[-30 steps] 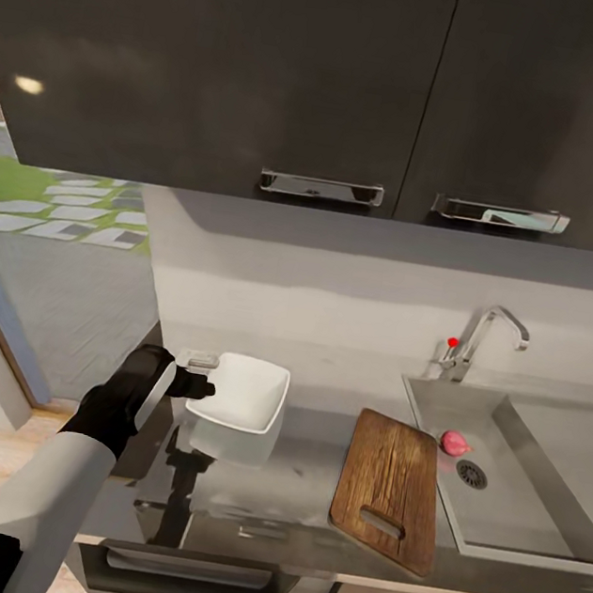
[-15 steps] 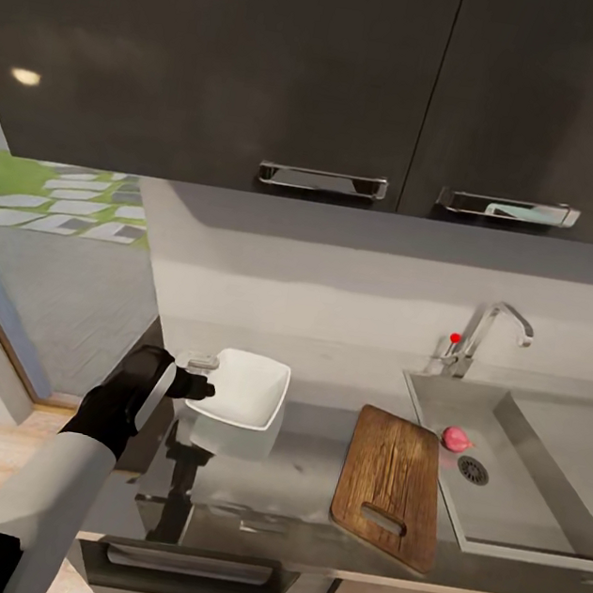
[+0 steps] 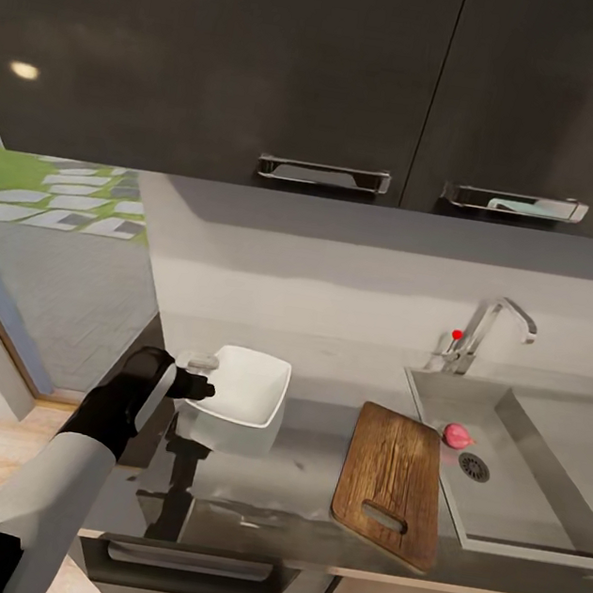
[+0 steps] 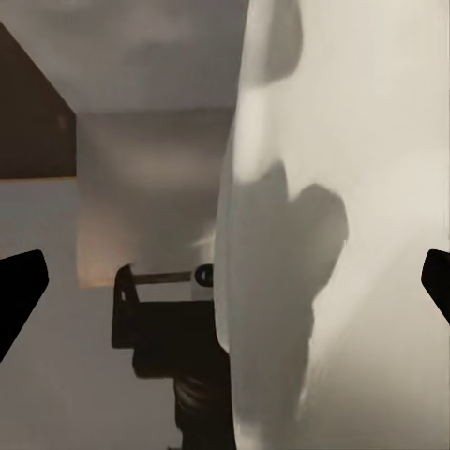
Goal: In the kitchen, take the Vidalia onion out of the sink, dice it on the chopping board with the paring knife, put the diced onion into the bowl on the countertop, then place both the paring knife and the chopping board into the sink.
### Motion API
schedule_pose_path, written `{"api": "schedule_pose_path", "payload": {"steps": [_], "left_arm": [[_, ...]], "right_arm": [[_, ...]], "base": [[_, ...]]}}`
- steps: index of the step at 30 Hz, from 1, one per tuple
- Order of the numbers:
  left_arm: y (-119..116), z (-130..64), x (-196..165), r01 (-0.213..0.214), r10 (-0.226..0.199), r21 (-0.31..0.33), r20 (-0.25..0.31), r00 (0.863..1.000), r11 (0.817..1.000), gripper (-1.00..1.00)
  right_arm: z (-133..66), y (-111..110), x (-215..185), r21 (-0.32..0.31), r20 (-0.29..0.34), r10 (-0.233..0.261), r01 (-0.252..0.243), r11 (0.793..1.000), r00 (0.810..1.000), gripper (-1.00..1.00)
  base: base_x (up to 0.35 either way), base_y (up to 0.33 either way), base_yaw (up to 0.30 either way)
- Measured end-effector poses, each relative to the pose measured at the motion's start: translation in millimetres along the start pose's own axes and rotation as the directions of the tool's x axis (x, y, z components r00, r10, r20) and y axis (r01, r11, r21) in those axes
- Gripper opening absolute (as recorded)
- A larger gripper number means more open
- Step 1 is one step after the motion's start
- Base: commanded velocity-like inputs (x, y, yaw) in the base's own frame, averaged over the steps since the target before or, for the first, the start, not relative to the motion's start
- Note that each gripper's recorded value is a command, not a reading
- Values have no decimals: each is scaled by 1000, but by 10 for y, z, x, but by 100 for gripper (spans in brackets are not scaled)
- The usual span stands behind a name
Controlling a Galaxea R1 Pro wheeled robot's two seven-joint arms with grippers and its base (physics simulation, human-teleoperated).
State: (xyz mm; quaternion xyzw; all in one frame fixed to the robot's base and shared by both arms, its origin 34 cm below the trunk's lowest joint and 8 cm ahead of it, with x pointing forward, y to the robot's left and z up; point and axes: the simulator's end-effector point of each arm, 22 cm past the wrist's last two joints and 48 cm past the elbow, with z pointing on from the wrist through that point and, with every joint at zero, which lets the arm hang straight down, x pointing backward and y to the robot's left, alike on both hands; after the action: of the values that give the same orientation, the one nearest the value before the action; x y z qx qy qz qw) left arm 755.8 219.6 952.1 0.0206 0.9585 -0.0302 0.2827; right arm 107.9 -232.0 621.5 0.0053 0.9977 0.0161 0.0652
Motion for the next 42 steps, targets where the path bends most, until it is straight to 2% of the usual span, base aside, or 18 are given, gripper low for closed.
{"api": "schedule_pose_path", "payload": {"steps": [1, 27, 29, 30, 31, 42], "left_arm": [[1, -4, -8, 0, 0, 0, 2, 1000, 1000, -100], [8, -83, -132, 2, -2, 2, 35, 999, 1000, -100], [20, -106, -163, -2, 2, -4, 43, 999, 1000, -100], [21, -238, -343, -6, 7, -9, 91, 996, 1000, -100], [-2, -263, -365, -3, 3, 0, 98, 995, 1000, -100], [4, -400, -482, -4, 5, -4, 129, 992, 1000, -100]], "right_arm": [[0, 0, 1, 0, 0, 0, 0, 1000, 1000, 100], [0, 11, 1, -1, 0, 1, -1, 1000, 1000, 100], [0, 11, -2, -1, 0, 0, 0, 1000, 1000, 100], [2, 12, -9, -1, 2, 0, 0, 1000, 1000, 100], [2, 12, -14, -1, 4, 0, 0, 1000, 1000, 100], [11, 23, -80, -3, 20, 0, 0, 1000, 1000, 100]], "base": [[0, 0, 0], [0, 0, 0], [-45, 31, 0], [-145, 105, 0], [-166, 121, 0], [-235, 175, 0]]}}
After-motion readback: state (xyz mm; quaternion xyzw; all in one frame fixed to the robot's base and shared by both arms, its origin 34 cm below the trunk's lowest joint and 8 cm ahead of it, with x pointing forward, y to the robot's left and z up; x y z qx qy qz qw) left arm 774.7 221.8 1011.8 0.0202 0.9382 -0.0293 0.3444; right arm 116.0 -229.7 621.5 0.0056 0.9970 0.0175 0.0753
